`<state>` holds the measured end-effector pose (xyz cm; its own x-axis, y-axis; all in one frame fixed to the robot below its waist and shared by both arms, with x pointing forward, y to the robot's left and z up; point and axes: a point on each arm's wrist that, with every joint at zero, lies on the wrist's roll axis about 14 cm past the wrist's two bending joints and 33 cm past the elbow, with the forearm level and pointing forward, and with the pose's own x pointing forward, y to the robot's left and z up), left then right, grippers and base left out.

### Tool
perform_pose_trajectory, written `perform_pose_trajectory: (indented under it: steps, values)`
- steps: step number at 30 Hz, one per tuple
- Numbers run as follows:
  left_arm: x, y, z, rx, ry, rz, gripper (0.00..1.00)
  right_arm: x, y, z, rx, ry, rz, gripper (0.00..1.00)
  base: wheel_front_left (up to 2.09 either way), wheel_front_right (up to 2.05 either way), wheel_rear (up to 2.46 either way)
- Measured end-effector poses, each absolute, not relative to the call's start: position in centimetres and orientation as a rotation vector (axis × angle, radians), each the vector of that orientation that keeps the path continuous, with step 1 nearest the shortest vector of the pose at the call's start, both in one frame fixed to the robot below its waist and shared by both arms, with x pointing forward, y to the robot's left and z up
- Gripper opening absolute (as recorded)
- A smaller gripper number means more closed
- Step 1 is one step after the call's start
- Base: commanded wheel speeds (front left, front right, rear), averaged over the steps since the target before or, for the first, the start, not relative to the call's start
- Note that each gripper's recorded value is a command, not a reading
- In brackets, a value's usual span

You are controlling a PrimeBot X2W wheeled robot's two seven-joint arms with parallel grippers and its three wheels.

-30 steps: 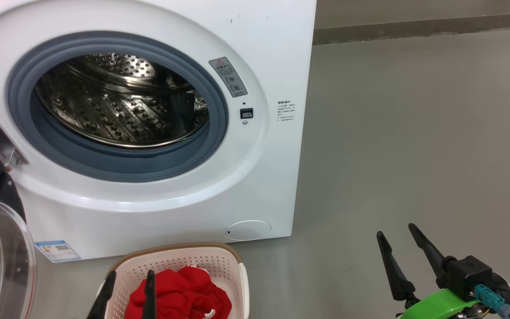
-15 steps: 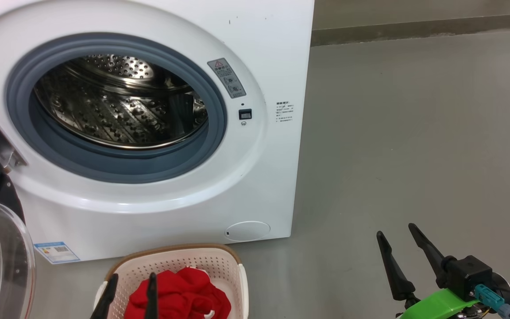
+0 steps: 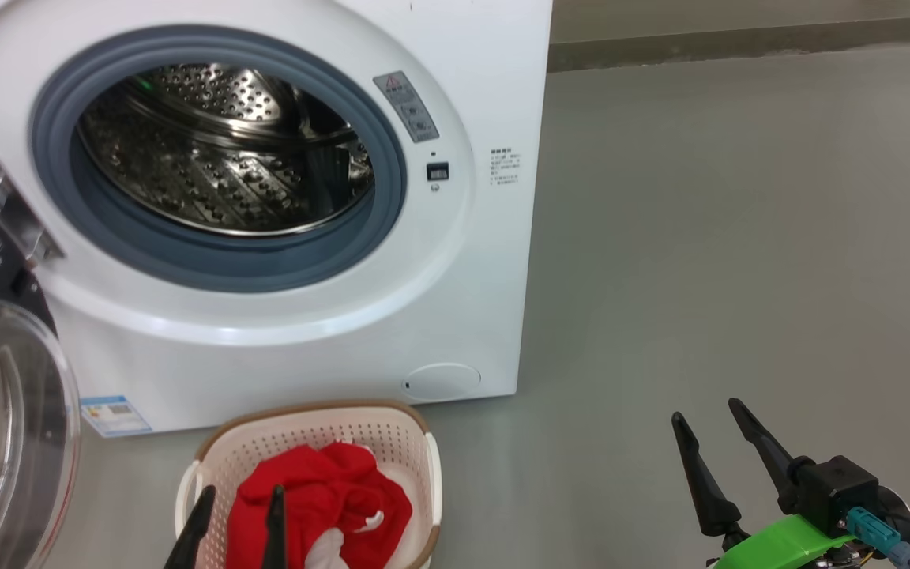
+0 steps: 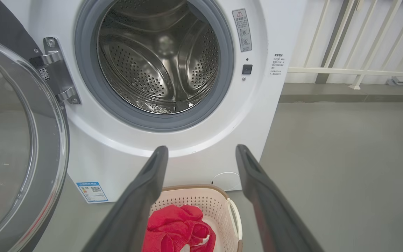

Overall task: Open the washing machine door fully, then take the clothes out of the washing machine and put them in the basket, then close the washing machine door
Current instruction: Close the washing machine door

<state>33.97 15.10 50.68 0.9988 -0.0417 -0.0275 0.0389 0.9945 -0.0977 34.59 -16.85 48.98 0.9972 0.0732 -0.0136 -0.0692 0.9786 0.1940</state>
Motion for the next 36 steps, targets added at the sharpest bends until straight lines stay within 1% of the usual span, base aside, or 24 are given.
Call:
perform_pose_trajectory:
  steps: [6, 11, 36]
  values:
    - [33.95, 15.17, 50.97, -0.094, 0.015, -0.041, 1.0, 34.39, -16.79, 48.6, 0.195, 0.035, 0.072, 1.0, -1.53, 1.53, 0.0]
    - [33.95, 15.2, 50.97, -0.096, 0.015, -0.038, 1.0, 34.17, -16.84, 48.33, 0.196, 0.043, 0.07, 1.0, -0.78, 0.78, 0.0]
    - [33.73, 15.87, 50.89, -0.104, 0.009, -0.02, 1.0, 34.37, -16.65, 48.32, 0.196, 0.045, 0.076, 1.0, -0.03, 0.03, 0.0]
